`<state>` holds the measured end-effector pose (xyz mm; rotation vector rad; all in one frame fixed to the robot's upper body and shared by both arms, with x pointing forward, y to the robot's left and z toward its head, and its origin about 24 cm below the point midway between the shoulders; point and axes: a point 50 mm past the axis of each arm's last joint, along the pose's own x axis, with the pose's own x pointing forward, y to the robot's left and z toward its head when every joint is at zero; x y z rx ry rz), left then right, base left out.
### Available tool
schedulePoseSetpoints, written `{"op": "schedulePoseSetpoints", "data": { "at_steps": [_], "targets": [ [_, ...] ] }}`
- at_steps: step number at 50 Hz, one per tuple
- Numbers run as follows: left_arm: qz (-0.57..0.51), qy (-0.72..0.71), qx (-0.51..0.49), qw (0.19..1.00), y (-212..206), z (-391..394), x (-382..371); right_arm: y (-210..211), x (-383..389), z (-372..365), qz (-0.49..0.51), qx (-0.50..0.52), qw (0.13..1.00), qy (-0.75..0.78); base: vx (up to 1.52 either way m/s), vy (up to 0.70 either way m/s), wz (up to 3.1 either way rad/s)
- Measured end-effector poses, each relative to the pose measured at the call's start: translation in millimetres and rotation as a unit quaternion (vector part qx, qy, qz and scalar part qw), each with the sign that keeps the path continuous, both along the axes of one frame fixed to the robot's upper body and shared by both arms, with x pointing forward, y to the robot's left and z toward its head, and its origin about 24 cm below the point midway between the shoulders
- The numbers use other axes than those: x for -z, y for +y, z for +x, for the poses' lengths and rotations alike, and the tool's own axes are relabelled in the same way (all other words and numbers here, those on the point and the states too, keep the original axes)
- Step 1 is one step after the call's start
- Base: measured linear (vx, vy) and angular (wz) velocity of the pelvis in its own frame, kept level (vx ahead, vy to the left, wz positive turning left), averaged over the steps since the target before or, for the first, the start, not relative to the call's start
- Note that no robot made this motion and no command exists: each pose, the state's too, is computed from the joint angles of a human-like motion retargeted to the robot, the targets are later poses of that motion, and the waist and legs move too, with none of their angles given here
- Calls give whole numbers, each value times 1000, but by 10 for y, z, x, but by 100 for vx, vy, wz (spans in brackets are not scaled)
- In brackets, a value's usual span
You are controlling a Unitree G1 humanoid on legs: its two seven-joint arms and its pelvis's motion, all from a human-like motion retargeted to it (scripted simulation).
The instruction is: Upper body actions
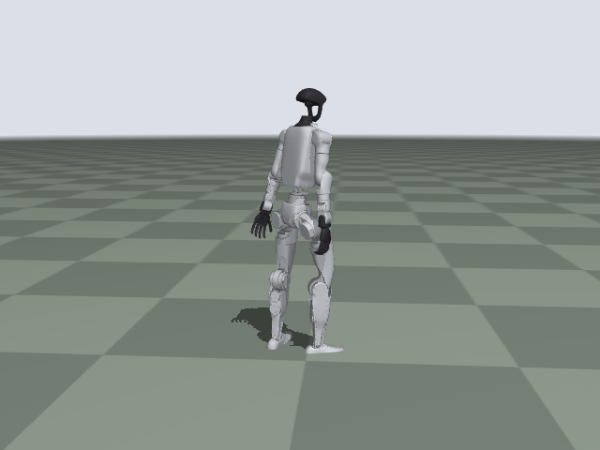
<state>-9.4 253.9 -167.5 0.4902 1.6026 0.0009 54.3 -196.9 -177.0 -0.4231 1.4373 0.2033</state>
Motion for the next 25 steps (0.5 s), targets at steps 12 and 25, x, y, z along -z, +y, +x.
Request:
{"op": "schedulePoseSetpoints", "data": {
  "at_steps": [12, 25],
  "targets": [
    [-49, -10, -46, 998, -426, -117, 93, -215, -52, 87, -54, 24, 998, 4, -15, -6, -332],
    [-45, -46, -17, 998, -497, 169, 111, -101, -25, -589, -18, 300, 949, 93, 24, -22, -171]
  ]
}}
